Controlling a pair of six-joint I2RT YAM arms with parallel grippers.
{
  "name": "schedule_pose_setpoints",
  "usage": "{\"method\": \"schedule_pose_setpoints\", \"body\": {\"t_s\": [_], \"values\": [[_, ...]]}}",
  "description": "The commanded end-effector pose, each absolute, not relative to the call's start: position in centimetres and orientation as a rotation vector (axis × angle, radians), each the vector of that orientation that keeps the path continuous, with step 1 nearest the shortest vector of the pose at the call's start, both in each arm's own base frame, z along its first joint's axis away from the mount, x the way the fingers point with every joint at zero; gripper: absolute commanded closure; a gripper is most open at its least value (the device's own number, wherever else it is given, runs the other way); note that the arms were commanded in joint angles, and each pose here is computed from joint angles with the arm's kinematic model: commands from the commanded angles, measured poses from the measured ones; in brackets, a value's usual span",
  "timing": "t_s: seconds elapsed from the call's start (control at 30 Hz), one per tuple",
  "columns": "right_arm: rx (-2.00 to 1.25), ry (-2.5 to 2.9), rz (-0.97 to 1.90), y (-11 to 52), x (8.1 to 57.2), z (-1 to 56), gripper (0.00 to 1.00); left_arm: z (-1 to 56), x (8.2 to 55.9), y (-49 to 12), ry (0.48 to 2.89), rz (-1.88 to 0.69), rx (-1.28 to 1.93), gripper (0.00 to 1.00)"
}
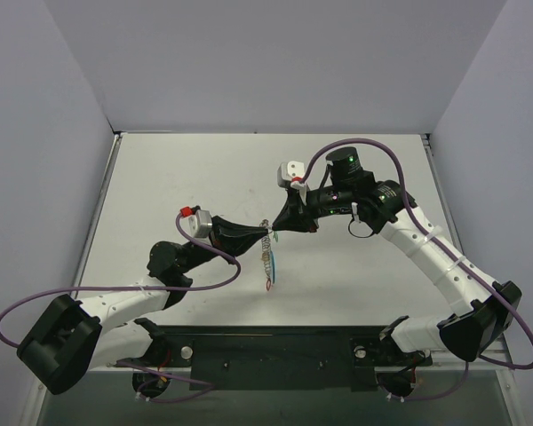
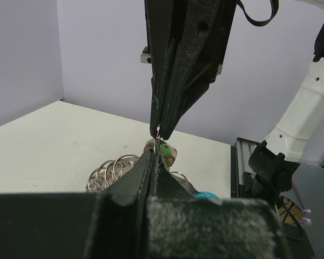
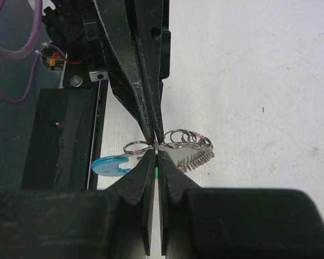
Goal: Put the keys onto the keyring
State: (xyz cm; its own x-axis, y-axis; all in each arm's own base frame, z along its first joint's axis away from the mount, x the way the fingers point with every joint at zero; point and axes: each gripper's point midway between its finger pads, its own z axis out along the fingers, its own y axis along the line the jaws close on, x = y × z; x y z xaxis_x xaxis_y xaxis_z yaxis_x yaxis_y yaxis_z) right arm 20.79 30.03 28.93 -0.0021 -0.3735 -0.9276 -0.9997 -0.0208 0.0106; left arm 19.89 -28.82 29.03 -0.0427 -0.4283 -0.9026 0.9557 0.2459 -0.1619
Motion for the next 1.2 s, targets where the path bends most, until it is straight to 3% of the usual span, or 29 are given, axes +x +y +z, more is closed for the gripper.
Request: {"method": "schedule_pose_setpoints", "body": {"t_s": [0.0, 1.17], "values": [[-1.514, 1.444, 1.095, 30.8, 19.8, 29.4, 1.00, 36.7, 17.5, -27.1, 0.717, -1.217, 0.644, 1.00], [-1.562, 1.374, 1.010, 29.9, 20.3, 30.9, 1.00, 35.2, 19.1, -27.3, 0.877, -1.200, 0.636, 1.00]]}}
